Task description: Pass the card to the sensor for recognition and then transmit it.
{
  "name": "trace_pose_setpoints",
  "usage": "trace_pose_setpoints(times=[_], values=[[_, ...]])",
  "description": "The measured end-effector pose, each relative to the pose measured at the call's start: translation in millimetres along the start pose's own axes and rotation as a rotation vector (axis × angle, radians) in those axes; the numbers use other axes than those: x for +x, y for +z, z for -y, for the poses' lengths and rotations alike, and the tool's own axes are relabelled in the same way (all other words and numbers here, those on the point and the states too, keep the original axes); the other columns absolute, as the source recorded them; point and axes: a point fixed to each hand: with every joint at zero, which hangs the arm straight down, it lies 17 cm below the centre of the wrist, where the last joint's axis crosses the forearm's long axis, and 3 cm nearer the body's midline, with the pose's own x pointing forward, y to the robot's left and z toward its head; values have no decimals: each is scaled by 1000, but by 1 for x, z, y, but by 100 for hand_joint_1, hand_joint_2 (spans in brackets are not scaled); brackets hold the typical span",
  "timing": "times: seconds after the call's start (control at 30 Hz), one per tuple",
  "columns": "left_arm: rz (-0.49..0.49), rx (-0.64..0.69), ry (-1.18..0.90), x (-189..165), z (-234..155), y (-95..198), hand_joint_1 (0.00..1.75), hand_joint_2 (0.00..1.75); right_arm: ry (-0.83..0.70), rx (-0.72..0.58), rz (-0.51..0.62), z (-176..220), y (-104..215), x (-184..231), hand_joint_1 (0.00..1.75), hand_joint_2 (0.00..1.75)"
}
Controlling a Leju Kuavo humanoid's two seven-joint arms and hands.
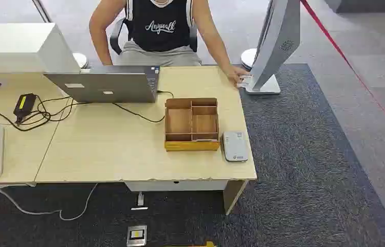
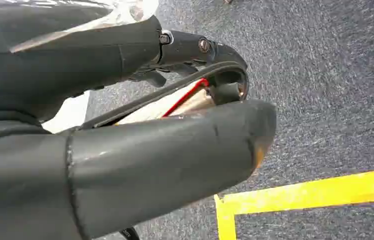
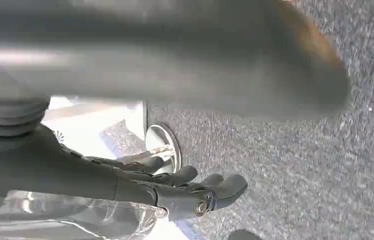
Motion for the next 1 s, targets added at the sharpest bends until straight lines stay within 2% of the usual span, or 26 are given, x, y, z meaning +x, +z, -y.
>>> trace_pose_setpoints(times=[0.2,0.4,0.57,0.8,0.93,1.0], values=[[30,1,-4,6,2,1,0,0,-20,-97,-7,44,-8,13,0,175],[52,-1,-19,12,3,3,0,0,-115,-305,54,174,-3,86,0,175],[44,-6,-24,11,6,4,0,0,-188,-423,97,262,21,139,0,175],[42,-14,-30,11,9,5,0,0,-268,-567,149,348,57,178,0,175],[46,-16,-29,13,10,6,0,0,-349,-678,215,408,92,204,0,175],[47,-16,-26,14,11,6,0,0,-375,-727,286,432,113,224,0,175]])
